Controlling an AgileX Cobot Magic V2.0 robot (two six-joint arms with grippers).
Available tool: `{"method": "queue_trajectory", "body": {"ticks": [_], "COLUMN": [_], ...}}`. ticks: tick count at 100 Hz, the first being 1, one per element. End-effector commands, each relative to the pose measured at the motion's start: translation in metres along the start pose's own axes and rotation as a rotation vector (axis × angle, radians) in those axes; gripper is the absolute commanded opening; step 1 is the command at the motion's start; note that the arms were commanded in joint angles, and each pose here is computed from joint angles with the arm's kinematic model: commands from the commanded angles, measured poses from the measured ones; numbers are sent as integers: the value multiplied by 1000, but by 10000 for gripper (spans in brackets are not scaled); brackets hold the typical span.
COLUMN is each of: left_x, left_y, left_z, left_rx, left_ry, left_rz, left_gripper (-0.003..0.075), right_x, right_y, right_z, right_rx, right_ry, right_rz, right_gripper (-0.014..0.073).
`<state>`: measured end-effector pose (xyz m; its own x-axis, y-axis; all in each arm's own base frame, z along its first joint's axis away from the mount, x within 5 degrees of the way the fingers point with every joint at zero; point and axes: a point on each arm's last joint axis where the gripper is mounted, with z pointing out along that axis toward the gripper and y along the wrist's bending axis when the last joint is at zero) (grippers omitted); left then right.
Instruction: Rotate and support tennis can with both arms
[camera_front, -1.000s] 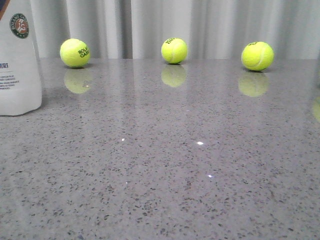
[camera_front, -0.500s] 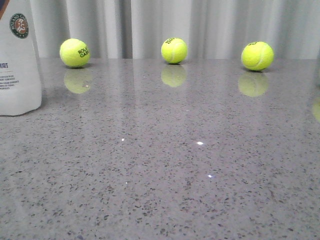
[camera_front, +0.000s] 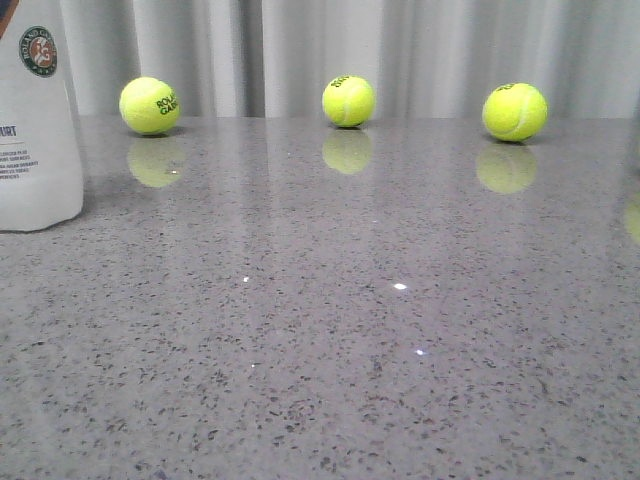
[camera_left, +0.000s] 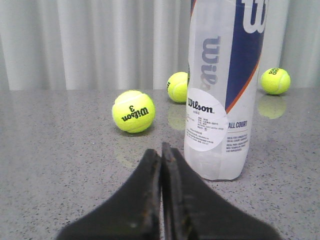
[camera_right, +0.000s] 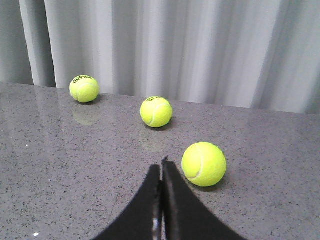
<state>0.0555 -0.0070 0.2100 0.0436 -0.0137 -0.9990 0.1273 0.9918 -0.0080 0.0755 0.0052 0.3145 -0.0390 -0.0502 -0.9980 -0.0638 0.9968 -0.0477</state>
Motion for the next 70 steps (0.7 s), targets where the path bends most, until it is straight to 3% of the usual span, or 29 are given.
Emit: {"method": "queue_trajectory", "body": {"ticks": [1, 26, 70], "left_x": [6, 6, 6], "left_y": [0, 0, 0], "left_z": [-2, -2, -2], "left_rx": [5, 5, 5], "left_ry": [-73, -73, -73], "left_rz": [-15, -15, -15], "left_gripper": [-21, -21, -21], "right_x": [-14, -6, 43], "right_y": [-2, -1, 10], "right_z": [-1, 2, 8], "right_rx": [19, 8, -97], "right_ry": [-91, -111, -242], "right_rz": [-1, 44, 40], "right_gripper": [-70, -70, -70]}}
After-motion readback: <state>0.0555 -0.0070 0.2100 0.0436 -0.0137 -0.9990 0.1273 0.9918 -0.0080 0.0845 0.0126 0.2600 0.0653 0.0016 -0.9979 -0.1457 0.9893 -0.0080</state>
